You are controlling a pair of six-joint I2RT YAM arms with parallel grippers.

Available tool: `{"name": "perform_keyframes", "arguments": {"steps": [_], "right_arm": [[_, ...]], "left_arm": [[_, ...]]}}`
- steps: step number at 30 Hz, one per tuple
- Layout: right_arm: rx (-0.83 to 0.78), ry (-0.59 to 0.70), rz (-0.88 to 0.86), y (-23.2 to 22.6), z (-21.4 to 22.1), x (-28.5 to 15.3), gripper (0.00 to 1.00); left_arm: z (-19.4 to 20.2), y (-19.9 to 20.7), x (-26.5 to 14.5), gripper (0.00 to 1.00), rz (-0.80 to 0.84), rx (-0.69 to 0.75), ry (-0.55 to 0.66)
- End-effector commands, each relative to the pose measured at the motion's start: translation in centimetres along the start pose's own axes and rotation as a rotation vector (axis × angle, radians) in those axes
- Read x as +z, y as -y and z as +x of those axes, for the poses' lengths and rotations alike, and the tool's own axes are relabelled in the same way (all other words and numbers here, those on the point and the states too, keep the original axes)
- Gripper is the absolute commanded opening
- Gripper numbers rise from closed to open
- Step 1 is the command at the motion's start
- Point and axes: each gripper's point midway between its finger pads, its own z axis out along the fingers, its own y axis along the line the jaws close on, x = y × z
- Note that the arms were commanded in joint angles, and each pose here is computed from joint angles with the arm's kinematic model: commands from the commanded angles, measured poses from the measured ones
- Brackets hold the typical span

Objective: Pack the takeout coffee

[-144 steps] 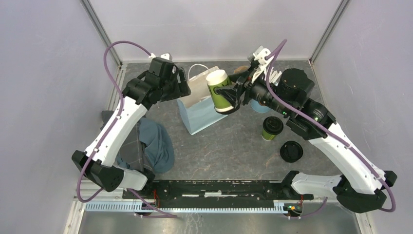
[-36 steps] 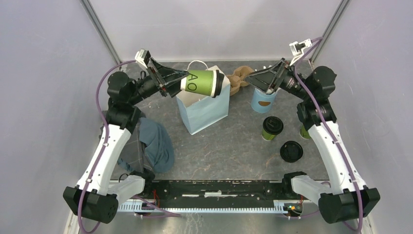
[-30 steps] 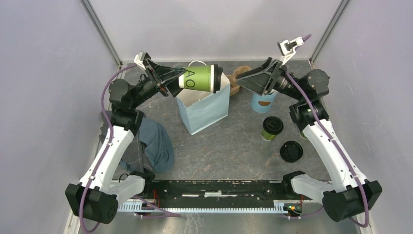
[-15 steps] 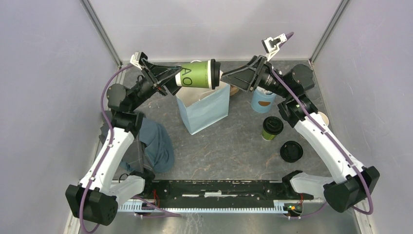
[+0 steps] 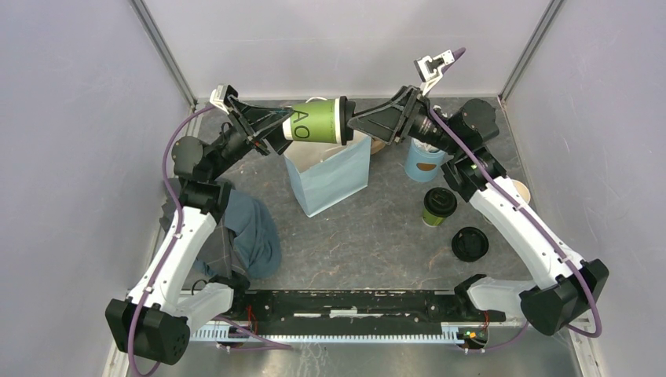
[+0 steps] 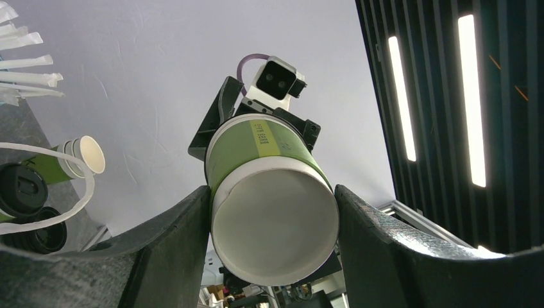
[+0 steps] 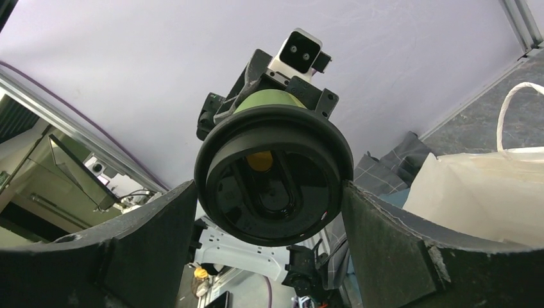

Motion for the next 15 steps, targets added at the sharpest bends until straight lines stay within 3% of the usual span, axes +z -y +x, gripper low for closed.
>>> {"name": "perform_keyframes", "arguments": {"steps": [1, 6, 15], "right_arm": [[-0.015, 0.037, 0.003, -0.83, -0.91, 0.44, 0.86], [-0.004, 0.039, -0.006, -0.86, -0.78, 0.67, 0.76], [-0.002, 0.038, 0.014, -0.40, -0.50, 1.02, 0.81]], "left_arm": [[0.46, 1.66, -0.34, 0.38, 0.049, 0.018, -0.009], [0.45, 1.68, -0.30, 0.38, 0.049, 0.021, -0.012], [0.54, 1.41, -0.38, 0.37, 0.043, 0.022, -0.016]]}}
